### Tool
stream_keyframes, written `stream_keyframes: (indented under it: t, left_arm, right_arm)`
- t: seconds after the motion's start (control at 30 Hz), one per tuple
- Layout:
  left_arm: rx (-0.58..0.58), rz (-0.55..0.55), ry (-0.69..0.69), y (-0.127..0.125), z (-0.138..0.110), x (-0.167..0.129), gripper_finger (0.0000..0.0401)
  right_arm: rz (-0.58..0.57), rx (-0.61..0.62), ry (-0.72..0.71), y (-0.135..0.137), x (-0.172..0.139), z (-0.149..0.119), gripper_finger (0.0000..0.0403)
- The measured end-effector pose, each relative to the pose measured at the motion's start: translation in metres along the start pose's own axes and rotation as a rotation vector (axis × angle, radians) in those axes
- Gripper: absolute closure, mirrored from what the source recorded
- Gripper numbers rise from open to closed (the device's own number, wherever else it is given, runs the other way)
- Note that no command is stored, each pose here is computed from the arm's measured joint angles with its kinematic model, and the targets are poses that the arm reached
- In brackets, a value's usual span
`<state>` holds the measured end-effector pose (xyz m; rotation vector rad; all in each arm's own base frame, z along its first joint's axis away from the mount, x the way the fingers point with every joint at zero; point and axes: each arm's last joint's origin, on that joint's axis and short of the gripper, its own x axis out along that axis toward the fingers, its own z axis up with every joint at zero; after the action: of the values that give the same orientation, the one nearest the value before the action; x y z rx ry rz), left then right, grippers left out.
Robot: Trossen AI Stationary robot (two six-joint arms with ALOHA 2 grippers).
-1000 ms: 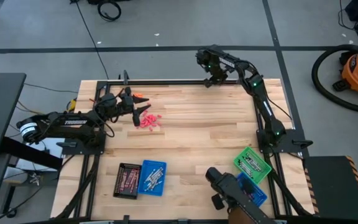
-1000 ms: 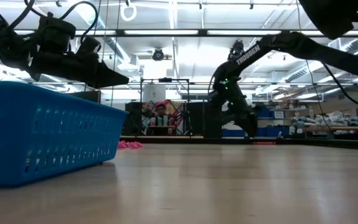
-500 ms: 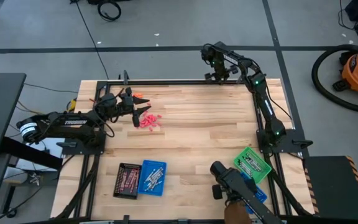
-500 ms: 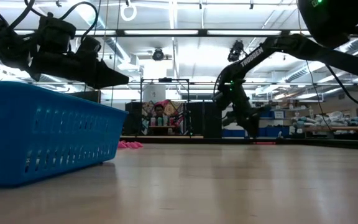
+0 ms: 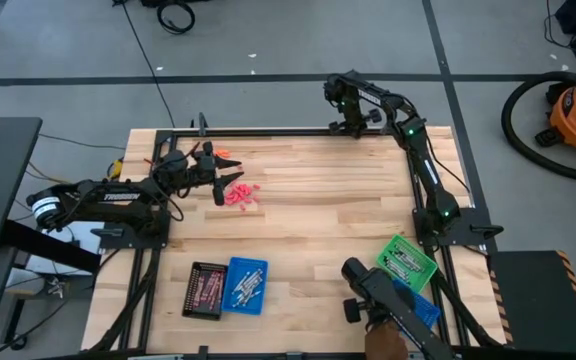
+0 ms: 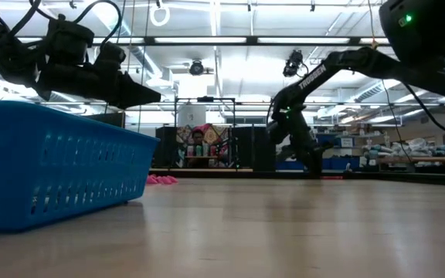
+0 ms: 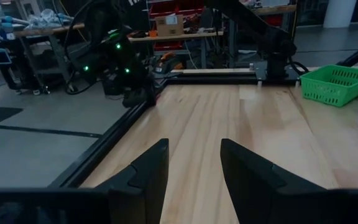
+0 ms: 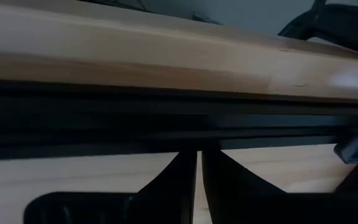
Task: Sort crayons
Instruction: Put the red crayon into the right blue bin
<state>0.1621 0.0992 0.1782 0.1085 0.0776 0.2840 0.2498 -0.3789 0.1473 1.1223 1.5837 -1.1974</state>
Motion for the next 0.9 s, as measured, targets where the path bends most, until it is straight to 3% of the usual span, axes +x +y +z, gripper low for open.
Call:
stream_keyframes:
  t: [0.27, 0.5, 0.6, 0.73, 0.9]
  left_arm:
    - [0.004, -0.001, 0.002, 0.000, 0.000, 0.000, 0.0246]
    - [0.008, -0.006, 0.013, 0.000, -0.001, 0.000, 0.0246]
    - [0.008, -0.007, 0.015, 0.000, -0.002, 0.000, 0.0246]
    - [0.008, -0.008, 0.015, 0.000, -0.002, 0.000, 0.0246]
    - [0.002, -0.009, 0.016, 0.000, -0.002, 0.000, 0.0246]
  right_arm:
    - [0.019, -0.110, 0.022, 0.006, -0.005, -0.006, 0.0368]
    - [0.050, -0.429, 0.030, 0.032, -0.012, -0.024, 0.0370]
    - [-0.054, -0.496, -0.019, 0.043, -0.015, -0.032, 0.0376]
    - [-0.113, -0.442, -0.045, 0.035, -0.015, -0.026, 0.0391]
    - [-0.113, -0.274, -0.060, 0.023, -0.013, -0.018, 0.0397]
